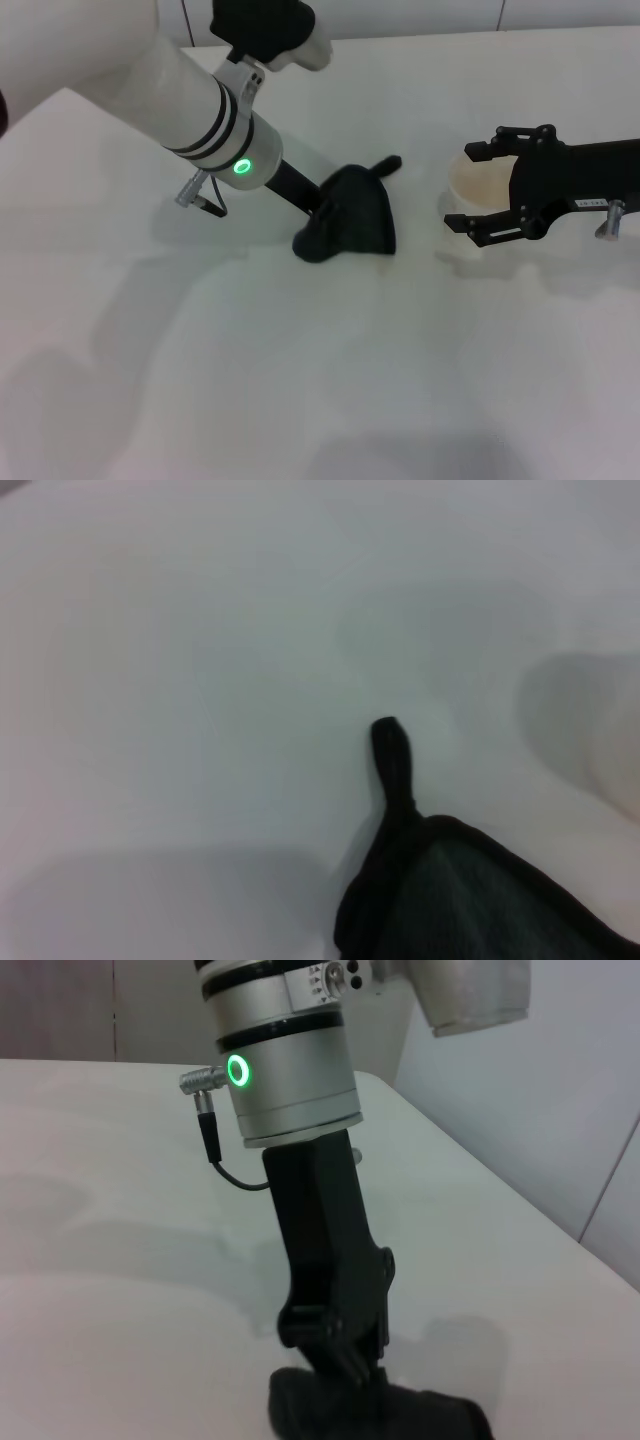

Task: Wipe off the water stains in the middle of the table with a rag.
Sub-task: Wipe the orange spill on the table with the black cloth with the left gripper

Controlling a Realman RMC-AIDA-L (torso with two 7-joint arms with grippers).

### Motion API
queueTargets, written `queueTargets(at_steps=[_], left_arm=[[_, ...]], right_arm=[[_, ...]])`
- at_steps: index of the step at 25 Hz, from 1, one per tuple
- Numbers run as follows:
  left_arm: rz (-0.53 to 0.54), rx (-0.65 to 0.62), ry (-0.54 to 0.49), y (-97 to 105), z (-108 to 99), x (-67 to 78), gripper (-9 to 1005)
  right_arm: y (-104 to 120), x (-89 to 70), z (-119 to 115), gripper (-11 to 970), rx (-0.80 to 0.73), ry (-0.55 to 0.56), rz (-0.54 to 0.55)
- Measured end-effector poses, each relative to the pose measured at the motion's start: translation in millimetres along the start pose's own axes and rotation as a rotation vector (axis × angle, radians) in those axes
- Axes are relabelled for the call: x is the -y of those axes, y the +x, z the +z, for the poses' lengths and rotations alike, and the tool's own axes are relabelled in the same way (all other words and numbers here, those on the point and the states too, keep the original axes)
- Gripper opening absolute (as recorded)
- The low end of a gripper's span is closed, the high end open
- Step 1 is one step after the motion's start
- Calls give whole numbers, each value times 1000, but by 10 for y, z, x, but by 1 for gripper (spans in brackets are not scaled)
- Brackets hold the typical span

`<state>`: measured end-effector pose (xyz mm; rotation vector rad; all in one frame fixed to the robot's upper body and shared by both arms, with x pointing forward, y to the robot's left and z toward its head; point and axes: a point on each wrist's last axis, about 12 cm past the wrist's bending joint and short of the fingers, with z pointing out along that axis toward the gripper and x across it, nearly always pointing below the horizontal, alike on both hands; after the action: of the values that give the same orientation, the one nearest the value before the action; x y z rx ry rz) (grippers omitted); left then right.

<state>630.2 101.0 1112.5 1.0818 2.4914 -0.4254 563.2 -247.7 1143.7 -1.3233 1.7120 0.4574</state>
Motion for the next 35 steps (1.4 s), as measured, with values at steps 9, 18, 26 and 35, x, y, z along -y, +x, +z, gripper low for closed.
queueTargets(at_steps=[9,18,26,35], left_arm=[[-51,10,-45,-12,-13,-52,65],[109,-8,72,-26,-24,137,65],[209,-20,179,-24,-70,278,66],[277,-42,243,1,-94,353,68]], right_arm=[[13,-11,-6,873,0,-2,5],[14,-8,-7,873,0,1,5],[3,10,-7,873,1,8,2],[6,17,-13,873,1,12,3]])
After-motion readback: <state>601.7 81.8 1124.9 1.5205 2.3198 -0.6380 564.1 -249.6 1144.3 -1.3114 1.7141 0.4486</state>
